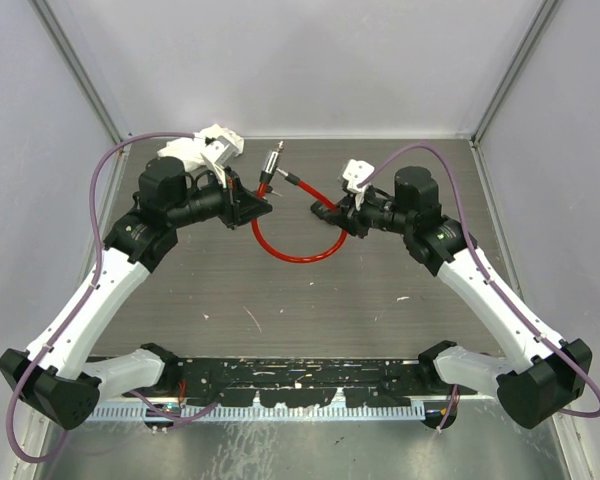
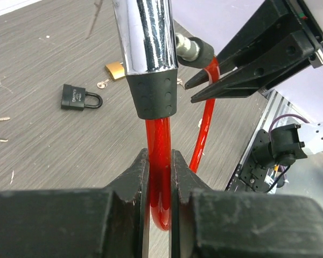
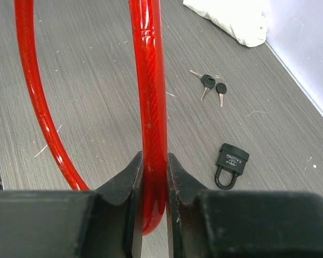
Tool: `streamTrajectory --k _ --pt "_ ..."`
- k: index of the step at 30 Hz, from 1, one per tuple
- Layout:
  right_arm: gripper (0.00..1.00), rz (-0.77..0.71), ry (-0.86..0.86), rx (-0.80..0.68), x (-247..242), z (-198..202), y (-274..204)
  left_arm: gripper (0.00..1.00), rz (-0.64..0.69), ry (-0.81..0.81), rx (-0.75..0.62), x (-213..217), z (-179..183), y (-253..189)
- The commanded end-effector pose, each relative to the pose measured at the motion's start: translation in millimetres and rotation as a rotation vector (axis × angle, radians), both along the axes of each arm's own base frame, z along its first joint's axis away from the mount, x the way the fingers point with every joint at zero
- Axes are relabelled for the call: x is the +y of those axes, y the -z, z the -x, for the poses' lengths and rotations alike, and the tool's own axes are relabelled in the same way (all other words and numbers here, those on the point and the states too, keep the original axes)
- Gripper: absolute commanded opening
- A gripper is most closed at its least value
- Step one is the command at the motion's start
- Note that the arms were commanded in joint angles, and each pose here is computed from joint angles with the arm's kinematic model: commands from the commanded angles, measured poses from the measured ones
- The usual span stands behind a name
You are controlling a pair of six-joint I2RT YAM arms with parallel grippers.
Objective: Lock with the key
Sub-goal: Lock the lock.
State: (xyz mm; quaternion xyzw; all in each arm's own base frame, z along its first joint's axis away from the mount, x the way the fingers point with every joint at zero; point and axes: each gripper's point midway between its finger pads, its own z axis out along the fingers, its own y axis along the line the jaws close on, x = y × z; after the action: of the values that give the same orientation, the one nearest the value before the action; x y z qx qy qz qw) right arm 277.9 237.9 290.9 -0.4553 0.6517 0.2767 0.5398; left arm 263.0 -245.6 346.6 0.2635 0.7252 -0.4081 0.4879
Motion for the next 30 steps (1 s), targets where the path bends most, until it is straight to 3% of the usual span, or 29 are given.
streamTrajectory --k 1,24,30 --pt "0.01 -0.016 -0.065 -0.084 3 15 -22 0.0 0.002 -0.094 -0.094 13 -15 -22" --pt "0.01 0.0 -0.016 -0.063 0 8 -17 0.0 0.015 0.055 -0.106 3 9 -19" --pt "0.01 0.034 -0.031 -0.071 -2 11 -15 0.0 -0.138 0.017 -0.088 12 7 9"
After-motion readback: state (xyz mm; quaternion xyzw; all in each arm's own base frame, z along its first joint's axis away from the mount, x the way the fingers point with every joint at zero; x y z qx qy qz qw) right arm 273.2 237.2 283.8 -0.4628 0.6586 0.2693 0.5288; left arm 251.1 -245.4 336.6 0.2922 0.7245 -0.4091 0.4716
